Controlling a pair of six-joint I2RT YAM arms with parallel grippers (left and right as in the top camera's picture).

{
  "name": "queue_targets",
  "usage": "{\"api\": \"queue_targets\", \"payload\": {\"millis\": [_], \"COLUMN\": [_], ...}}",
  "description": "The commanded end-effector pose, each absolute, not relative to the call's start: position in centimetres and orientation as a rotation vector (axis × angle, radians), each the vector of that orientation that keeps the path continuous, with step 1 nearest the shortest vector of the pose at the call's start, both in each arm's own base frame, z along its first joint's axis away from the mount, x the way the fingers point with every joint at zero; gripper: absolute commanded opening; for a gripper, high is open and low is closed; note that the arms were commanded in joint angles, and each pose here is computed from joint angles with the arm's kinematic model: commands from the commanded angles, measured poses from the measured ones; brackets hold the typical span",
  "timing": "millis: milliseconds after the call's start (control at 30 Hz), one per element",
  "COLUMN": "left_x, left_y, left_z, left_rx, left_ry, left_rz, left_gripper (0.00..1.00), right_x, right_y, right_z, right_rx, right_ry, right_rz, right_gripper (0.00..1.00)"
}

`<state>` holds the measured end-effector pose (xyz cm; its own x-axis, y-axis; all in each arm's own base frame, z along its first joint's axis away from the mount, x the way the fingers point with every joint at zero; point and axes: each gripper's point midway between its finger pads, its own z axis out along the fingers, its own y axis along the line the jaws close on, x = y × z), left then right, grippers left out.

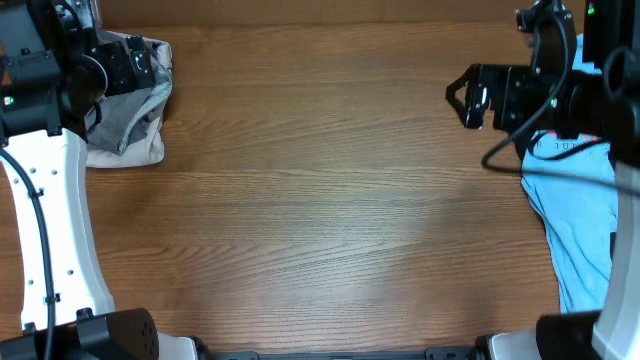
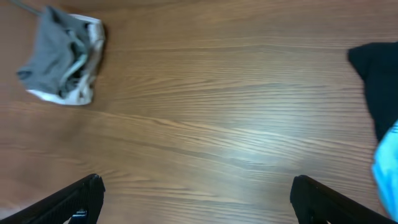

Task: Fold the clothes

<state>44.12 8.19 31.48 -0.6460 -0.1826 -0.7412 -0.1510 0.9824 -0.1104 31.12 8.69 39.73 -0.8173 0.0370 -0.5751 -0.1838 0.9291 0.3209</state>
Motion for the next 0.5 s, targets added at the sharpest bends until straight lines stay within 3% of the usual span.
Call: {"api": "queue_targets", "payload": {"millis": [0, 467], "left_x": [44.3, 44.3], "left_y": [8.0, 8.0], "left_z": [30.7, 30.7], "left_rx": [-0.224, -0.224], "left_ry": [2.307, 2.308], "left_rz": [-0.056, -0.056], "left_gripper": [1.0, 1.0], "right_x": [30.4, 31.3], "right_y": [9.1, 5.4], "right_z": [41.0, 40.4], "right_rx": [-0.065, 0.019], "right_ry": [2.448, 2.447], "right_rz": [0.521, 0.238], "right_gripper": [1.0, 1.0]}}
